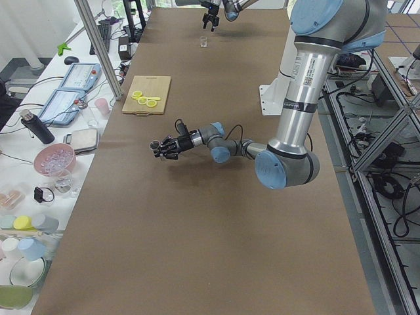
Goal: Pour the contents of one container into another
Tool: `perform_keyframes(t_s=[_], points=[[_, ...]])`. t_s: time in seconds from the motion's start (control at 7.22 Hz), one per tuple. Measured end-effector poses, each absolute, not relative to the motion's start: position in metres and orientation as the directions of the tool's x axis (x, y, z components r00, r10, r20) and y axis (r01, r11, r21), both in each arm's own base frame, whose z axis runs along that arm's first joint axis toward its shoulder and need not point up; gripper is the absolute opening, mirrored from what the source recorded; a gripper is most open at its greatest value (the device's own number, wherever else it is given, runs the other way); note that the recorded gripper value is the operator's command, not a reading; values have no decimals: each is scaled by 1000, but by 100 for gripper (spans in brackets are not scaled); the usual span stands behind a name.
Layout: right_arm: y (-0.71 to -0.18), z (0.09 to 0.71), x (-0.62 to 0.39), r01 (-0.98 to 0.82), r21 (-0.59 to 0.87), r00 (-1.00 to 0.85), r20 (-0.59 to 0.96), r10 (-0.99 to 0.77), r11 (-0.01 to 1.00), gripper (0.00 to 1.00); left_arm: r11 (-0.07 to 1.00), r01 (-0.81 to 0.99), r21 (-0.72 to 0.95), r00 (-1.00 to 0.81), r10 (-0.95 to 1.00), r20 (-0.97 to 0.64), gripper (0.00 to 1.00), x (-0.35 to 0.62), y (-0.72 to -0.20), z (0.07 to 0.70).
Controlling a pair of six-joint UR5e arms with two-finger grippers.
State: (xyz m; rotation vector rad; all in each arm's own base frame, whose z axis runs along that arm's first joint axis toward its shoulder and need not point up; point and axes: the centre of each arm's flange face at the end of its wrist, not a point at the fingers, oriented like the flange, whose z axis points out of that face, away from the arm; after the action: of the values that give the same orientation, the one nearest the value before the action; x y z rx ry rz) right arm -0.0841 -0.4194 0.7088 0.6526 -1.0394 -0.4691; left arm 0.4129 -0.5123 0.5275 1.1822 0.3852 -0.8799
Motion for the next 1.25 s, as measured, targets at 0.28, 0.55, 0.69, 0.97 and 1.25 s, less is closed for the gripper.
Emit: perform_keyframes(t_s=[0.28, 0.55, 0.69, 0.97, 1.25], points=[[-392, 703, -66, 73, 552, 478, 712, -515, 831, 100, 106, 766, 634, 617, -399, -678, 0, 416, -515, 533], [-372, 707, -52, 80, 405, 525, 759, -384, 911, 100, 105, 767, 633, 615, -403, -678, 0, 418, -516, 534], [-367, 708, -48, 85, 309, 555, 775, -303, 947, 100, 105, 766, 634, 616, -404, -677, 6, 419, -517, 535], [-373, 693, -45, 88, 109, 662, 737, -140, 990, 100, 106, 767, 633, 615, -404, -677, 16, 420, -517, 534], [-378, 686, -2, -20, -56, 754, 655, 51, 998, 100, 106, 767, 633, 615, -404, -677, 25, 420, -517, 534]])
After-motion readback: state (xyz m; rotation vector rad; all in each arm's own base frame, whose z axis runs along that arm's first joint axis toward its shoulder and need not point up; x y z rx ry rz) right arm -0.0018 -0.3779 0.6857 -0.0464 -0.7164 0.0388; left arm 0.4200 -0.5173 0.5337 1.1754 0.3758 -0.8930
